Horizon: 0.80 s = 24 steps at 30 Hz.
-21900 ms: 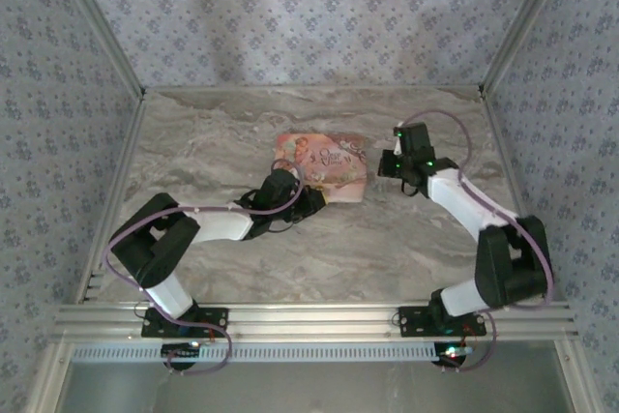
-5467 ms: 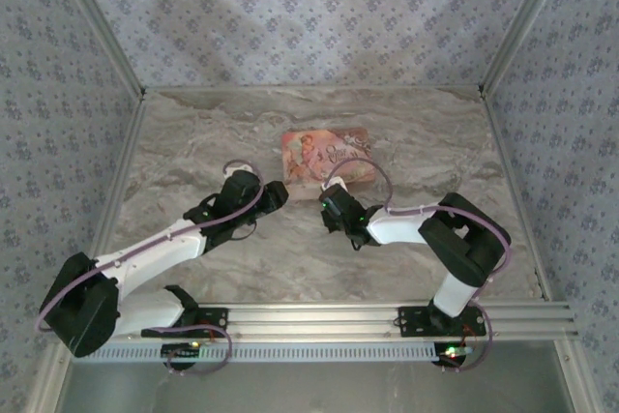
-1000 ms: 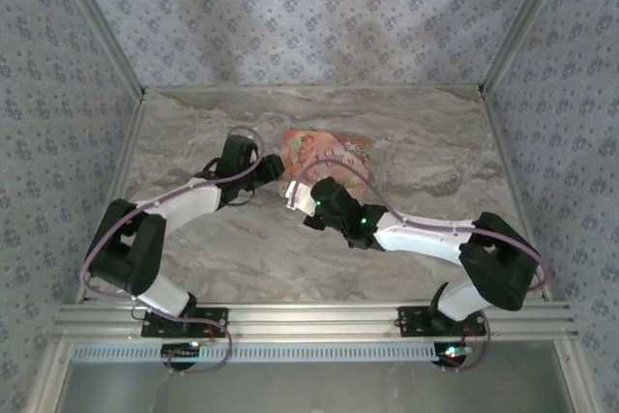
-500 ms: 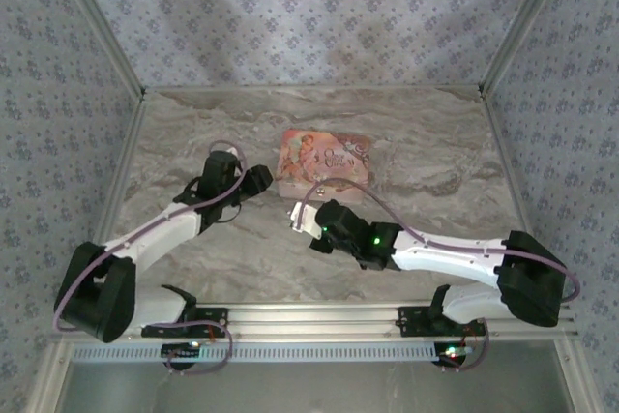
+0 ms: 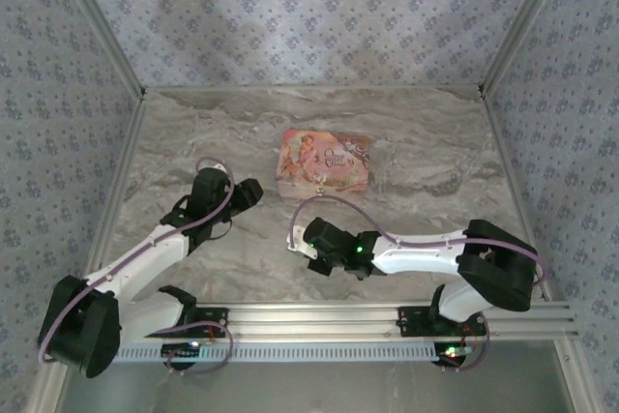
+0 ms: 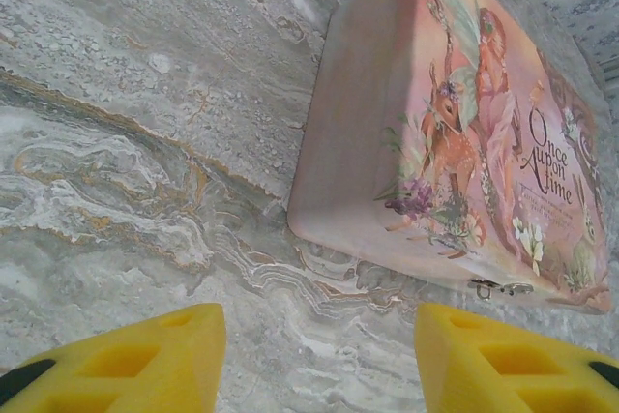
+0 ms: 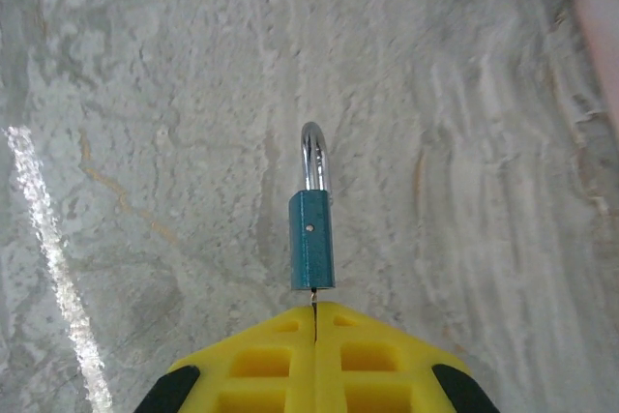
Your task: Unlock a padlock with a key
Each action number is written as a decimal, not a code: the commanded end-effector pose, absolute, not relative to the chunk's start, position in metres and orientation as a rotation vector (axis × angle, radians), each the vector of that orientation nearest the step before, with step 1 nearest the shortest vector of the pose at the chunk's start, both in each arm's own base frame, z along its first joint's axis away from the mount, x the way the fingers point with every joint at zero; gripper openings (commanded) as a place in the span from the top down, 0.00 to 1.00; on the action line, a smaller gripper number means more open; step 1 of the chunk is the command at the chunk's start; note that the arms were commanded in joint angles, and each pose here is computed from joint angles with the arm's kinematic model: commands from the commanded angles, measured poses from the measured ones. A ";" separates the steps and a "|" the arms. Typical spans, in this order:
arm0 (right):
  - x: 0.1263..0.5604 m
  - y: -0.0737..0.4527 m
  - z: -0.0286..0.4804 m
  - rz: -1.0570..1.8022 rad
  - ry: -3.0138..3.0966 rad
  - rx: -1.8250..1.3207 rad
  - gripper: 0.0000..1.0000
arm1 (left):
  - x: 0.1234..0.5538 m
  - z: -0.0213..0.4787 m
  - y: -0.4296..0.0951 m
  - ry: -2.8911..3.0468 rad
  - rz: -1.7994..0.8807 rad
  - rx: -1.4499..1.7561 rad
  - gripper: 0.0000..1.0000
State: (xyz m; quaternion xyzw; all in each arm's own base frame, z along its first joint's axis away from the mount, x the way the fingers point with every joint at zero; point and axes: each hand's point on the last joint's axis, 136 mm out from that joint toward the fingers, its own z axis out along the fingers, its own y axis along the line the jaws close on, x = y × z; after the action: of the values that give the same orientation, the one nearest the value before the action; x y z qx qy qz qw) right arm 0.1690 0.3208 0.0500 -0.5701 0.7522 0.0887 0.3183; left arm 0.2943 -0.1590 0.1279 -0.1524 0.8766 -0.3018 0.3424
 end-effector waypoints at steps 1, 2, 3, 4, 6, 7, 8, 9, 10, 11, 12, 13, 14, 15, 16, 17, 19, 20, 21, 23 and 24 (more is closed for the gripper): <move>0.164 0.329 0.046 0.277 1.996 -1.495 1.00 | 0.291 0.128 -0.152 2.272 -0.763 -0.425 0.46; 0.165 0.329 0.045 0.269 2.000 -1.491 0.99 | 0.291 0.128 -0.151 2.271 -0.762 -0.427 0.46; 0.167 0.330 0.046 0.262 2.003 -1.480 0.93 | 0.290 0.128 -0.151 2.271 -0.760 -0.428 0.46; 0.168 0.330 0.047 0.260 2.004 -1.474 0.87 | 0.290 0.128 -0.150 2.268 -0.761 -0.429 0.46; 0.172 0.329 0.052 0.249 2.010 -1.447 0.74 | 0.289 0.129 -0.150 2.265 -0.765 -0.429 0.46; 0.174 0.328 0.055 0.248 2.013 -1.429 0.68 | 0.289 0.130 -0.150 2.264 -0.765 -0.429 0.46; 0.177 0.326 0.059 0.244 2.021 -1.411 0.64 | 0.289 0.130 -0.150 2.263 -0.766 -0.431 0.46; 0.179 0.324 0.064 0.242 2.025 -1.387 0.61 | 0.288 0.131 -0.149 2.262 -0.764 -0.429 0.46; 0.181 0.322 0.068 0.240 2.027 -1.369 0.58 | 0.288 0.131 -0.149 2.262 -0.762 -0.428 0.45; 0.184 0.319 0.074 0.243 2.027 -1.346 0.56 | 0.288 0.131 -0.149 2.265 -0.759 -0.427 0.45; 0.186 0.316 0.080 0.250 2.035 -1.318 0.55 | 0.288 0.131 -0.149 2.267 -0.756 -0.426 0.44; 0.189 0.312 0.086 0.258 2.042 -1.289 0.53 | 0.287 0.131 -0.149 2.271 -0.753 -0.424 0.43; 0.192 0.308 0.094 0.265 2.047 -1.256 0.51 | 0.287 0.131 -0.148 2.273 -0.747 -0.422 0.43; 0.196 0.302 0.102 0.266 2.053 -1.218 0.47 | 0.287 0.131 -0.147 2.277 -0.739 -0.421 0.42; 0.200 0.298 0.109 0.267 2.058 -1.185 0.45 | 0.287 0.132 -0.147 2.276 -0.734 -0.419 0.41; 0.204 0.293 0.115 0.271 2.065 -1.157 0.44 | 0.288 0.133 -0.146 2.276 -0.727 -0.416 0.40; 0.212 0.281 0.127 0.278 2.074 -1.086 0.07 | 0.289 0.134 -0.146 2.275 -0.718 -0.408 0.29; 0.217 0.276 0.135 0.291 2.074 -1.046 0.00 | 0.290 0.136 -0.146 2.276 -0.710 -0.404 0.05; 0.221 0.270 0.140 0.303 2.079 -1.012 0.00 | 0.292 0.137 -0.146 2.277 -0.701 -0.400 0.02; 0.233 0.256 0.153 0.309 2.087 -0.898 0.00 | 0.295 0.141 -0.145 2.279 -0.682 -0.387 0.02; 0.241 0.247 0.162 0.314 2.093 -0.828 0.00 | 0.296 0.143 -0.144 2.282 -0.662 -0.377 0.02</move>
State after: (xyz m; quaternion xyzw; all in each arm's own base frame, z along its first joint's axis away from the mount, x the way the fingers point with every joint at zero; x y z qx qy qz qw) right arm 0.2299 0.2649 0.1461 -0.3878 0.8148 0.1180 0.4144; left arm 0.2855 -0.1467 0.1232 -0.1572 0.8874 -0.2711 0.3380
